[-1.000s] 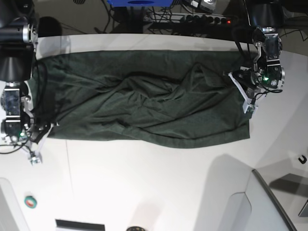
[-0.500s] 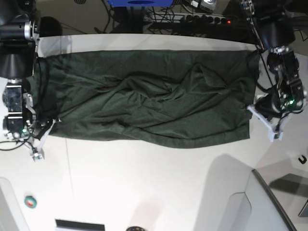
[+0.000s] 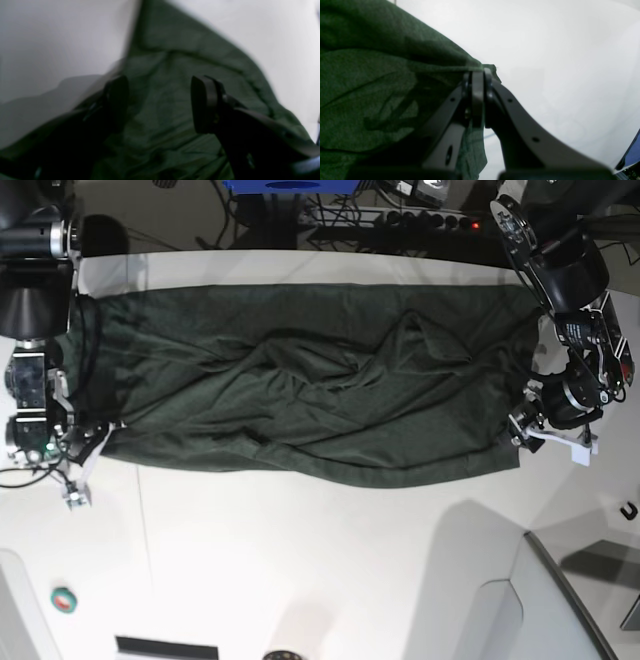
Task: Layout the t-shirt on the table in an organized manner, then fold the t-shirt properly
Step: 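Regrasp the shirt edge with the left gripper further along it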
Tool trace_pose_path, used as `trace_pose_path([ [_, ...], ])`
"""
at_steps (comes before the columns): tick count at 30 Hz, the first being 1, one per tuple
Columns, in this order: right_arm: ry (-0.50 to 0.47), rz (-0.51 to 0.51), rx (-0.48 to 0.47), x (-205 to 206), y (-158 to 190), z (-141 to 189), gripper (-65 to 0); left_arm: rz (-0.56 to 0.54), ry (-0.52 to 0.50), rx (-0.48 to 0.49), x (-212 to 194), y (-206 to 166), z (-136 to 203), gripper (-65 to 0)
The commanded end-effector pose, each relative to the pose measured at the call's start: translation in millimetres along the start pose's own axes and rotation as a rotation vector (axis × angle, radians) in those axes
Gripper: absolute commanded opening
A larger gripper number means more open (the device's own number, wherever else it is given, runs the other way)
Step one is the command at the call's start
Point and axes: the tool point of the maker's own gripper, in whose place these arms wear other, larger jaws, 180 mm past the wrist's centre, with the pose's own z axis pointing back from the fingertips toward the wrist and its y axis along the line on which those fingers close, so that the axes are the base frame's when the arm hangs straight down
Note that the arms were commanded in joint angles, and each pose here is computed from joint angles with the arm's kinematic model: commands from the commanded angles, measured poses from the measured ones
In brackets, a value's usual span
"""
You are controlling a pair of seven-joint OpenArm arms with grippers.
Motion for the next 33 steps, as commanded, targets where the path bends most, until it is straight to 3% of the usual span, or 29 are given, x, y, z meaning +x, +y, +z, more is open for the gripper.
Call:
trace_pose_path([
  [1,-0.047,-0.001,-0.032,17,-14,7,-65.0,-0.005,-0.07,-0.004,26,1,8,-26.8],
  [10,-0.045,0.002,-0.031,17,-14,7,-65.0,0.008,-0.177,-0.031,47,-6,9,-26.8],
  [18,-0.045,0.002,-0.033,17,-15,7,-65.0,0.125,-0.161,-0.019,31,9,-15,-26.8],
  [26,-0.043,0.002,-0.032,16,-15,7,-65.0,0.124,-0.193,-0.046,46,-5,-18,-26.8],
  [33,-0.046,0.001,-0.033,18,-15,7,-65.0,0.12,-0.166,-0.022,32,6,-18,-27.0],
])
